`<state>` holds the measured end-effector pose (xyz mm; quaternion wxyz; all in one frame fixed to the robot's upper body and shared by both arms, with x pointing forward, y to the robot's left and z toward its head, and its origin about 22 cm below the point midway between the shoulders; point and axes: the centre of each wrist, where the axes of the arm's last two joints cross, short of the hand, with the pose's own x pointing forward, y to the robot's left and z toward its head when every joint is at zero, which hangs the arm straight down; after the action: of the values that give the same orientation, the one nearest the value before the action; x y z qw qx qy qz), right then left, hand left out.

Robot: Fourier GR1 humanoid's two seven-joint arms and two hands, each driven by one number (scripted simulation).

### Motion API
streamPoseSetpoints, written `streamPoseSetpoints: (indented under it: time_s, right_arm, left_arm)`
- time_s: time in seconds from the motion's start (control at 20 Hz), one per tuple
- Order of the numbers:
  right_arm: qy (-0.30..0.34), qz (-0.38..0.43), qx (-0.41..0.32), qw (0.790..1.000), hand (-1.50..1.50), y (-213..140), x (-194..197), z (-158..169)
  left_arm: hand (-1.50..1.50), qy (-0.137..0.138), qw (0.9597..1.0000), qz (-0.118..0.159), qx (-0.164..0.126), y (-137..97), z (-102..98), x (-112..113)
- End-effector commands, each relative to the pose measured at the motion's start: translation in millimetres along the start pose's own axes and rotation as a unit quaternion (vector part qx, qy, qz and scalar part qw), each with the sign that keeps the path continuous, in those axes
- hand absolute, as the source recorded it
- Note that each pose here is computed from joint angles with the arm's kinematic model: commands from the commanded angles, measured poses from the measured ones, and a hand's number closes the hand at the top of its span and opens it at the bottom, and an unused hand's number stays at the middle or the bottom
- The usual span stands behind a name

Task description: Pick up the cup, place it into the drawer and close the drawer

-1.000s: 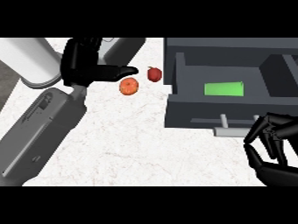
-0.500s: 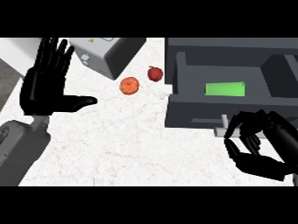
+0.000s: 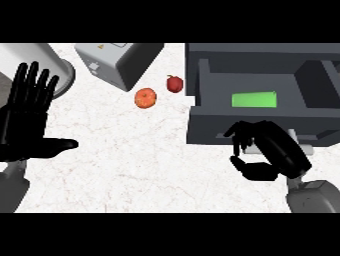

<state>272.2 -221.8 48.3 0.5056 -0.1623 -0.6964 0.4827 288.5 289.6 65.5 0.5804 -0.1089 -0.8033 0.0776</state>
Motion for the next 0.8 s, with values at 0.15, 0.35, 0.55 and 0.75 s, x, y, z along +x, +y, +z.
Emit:
streamPoseSetpoints:
  time_s: [0.15,0.35,0.55,0.75]
  right_arm:
    - [0.03,0.05,0.045,0.997,-1.5,39,-24,-35]
    - [0.034,0.049,0.052,0.997,-1.5,39,-50,-64]
    - [0.051,0.029,0.048,0.997,-1.5,36,-72,-75]
    - [0.04,0.009,0.051,0.998,-1.5,23,-86,-88]
  left_arm:
    - [-1.5,0.004,1.0,0.005,0.004,37,24,4]
    - [-1.5,-0.009,0.9999,0.004,0.004,54,26,15]
    - [-1.5,0.003,0.9999,0.007,0.007,47,44,8]
    - [-1.5,-0.003,0.9999,0.012,0.007,52,33,-6]
